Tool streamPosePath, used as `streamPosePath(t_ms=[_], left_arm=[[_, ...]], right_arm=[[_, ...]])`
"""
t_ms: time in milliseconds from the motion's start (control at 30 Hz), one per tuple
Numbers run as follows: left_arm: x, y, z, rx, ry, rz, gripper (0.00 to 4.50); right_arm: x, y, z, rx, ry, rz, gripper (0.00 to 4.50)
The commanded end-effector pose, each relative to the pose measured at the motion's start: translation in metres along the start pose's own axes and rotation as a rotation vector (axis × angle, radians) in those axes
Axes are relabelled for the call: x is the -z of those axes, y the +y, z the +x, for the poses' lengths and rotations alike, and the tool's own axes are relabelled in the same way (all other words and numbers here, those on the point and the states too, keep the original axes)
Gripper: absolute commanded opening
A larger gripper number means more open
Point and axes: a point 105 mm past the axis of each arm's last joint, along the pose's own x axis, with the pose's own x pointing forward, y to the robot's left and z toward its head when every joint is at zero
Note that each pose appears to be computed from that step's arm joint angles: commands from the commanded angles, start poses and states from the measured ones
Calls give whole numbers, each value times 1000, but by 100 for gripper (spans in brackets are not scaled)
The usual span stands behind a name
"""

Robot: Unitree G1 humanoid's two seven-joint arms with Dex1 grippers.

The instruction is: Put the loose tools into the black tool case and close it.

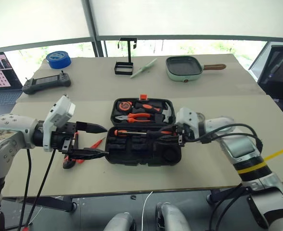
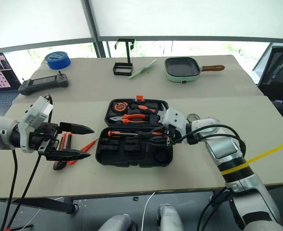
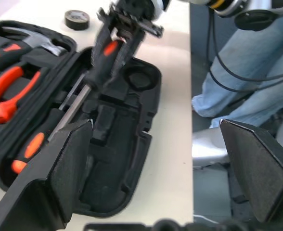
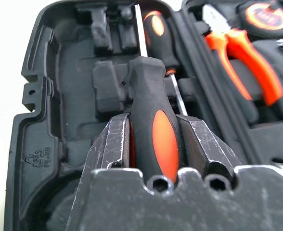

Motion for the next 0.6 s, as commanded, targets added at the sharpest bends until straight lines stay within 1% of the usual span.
streamPosePath(t_ms=[33,133,300,333,367,500,567,600], left_arm=[[-13,0,2,5,-31,53,450],[-16,1,4,9,-35,61,450],[-21,5,3,1,-45,68,450],[-21,6,3,1,-47,68,450],[-22,6,4,2,-48,68,450],[-22,7,6,9,-49,71,450],[-21,8,7,12,-47,72,450],[-21,8,7,13,-46,72,450]], right_arm=[[-5,-6,-2,21,4,-62,112],[1,-5,-2,10,37,-100,112],[3,-5,-5,17,28,-82,112],[0,-6,-4,22,11,-88,212],[-4,-7,-3,31,-7,-91,225],[-28,-11,-2,59,-94,-101,368],[-36,-14,-2,78,-121,-77,436],[-39,-15,-2,80,-132,-61,436]])
